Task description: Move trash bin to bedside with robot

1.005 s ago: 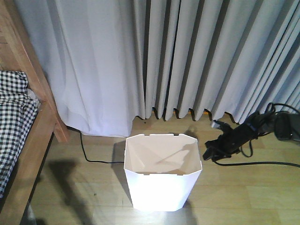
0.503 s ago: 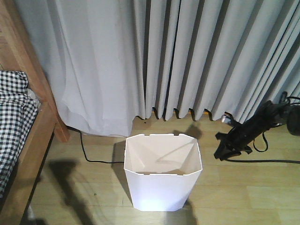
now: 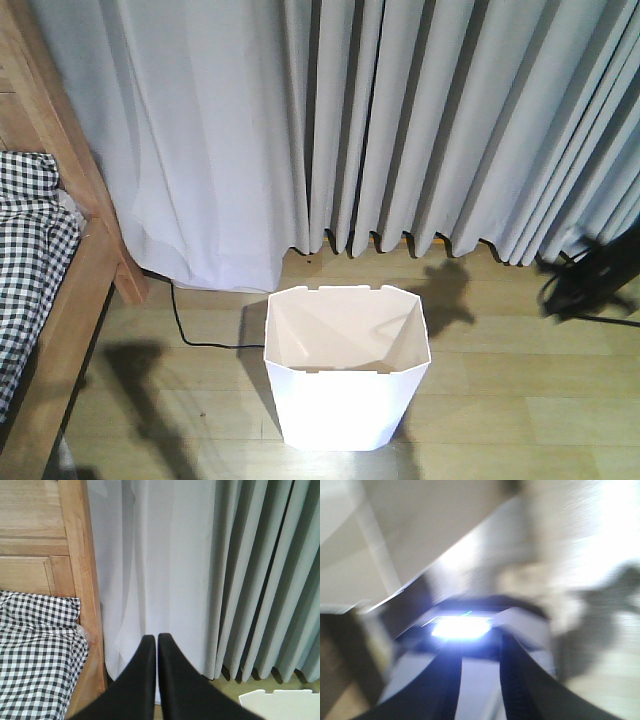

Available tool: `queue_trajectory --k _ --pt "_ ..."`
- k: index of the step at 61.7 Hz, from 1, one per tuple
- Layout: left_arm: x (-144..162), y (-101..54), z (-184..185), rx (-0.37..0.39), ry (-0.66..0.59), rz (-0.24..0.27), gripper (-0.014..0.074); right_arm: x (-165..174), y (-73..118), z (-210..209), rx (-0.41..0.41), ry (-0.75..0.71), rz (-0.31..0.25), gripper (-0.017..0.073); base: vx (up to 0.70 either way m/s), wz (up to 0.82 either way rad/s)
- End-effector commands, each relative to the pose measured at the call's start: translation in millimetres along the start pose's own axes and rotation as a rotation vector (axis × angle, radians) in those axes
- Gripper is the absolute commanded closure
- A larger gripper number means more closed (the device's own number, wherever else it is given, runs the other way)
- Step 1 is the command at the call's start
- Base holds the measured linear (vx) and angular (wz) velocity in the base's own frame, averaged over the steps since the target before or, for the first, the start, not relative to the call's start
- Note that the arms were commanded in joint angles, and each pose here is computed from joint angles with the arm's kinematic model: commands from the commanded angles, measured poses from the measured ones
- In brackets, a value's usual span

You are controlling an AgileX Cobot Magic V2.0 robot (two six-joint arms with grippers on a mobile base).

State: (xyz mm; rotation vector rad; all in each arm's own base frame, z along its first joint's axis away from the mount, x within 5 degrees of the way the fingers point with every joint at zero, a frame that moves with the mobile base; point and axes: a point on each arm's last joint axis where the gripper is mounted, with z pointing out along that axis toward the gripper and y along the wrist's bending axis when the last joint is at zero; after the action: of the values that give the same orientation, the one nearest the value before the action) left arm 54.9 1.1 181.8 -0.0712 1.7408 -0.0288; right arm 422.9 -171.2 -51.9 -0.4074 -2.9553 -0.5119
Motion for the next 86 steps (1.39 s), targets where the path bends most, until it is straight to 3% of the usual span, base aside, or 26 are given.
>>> queue_trajectory --k 1,10,26,35,45,56,77,86 --pt "2.7 0.1 1.6 0.005 -0.051 -0.012 0.0599 -12.1 15.1 -83.3 0.095 -0.174 0.000 0.0368 0.00 0.00" --pt "2.7 0.1 1.6 0.005 -0.051 -0.012 0.0599 -9.4 56.4 -165.8 0.171 -0.346 -0.064 0.0368 0.00 0.00" --pt "2.8 -1.2 1.6 0.027 -0.049 -0.009 0.0599 32.4 172.6 -288.1 0.266 -0.661 -0.297 0.0368 0.00 0.00" --pt "2.8 -1.2 1.6 0.027 -0.049 -0.009 0.0599 65.8 230.3 -325.8 0.267 -0.785 -0.420 0.0368 0.00 0.00" --pt "2.8 -1.2 1.6 0.027 -0.049 -0.009 0.0599 100.3 270.8 -346.7 0.274 -0.876 -0.521 0.0368 0.00 0.00" --pt "2.8 -1.2 1.6 0.027 -0.049 -0.009 0.0599 140.8 279.4 -335.8 0.250 -0.971 -0.565 0.0368 0.00 0.00" --pt "2.8 -1.2 1.6 0.027 -0.049 -0.009 0.0599 251.7 238.7 -310.6 0.215 -1.370 -0.574 0.0368 0.00 0.00" --pt "2.8 -1.2 1.6 0.027 -0.049 -0.009 0.0599 291.9 220.4 -292.5 0.165 -1.471 -0.529 0.0368 0.00 0.00"
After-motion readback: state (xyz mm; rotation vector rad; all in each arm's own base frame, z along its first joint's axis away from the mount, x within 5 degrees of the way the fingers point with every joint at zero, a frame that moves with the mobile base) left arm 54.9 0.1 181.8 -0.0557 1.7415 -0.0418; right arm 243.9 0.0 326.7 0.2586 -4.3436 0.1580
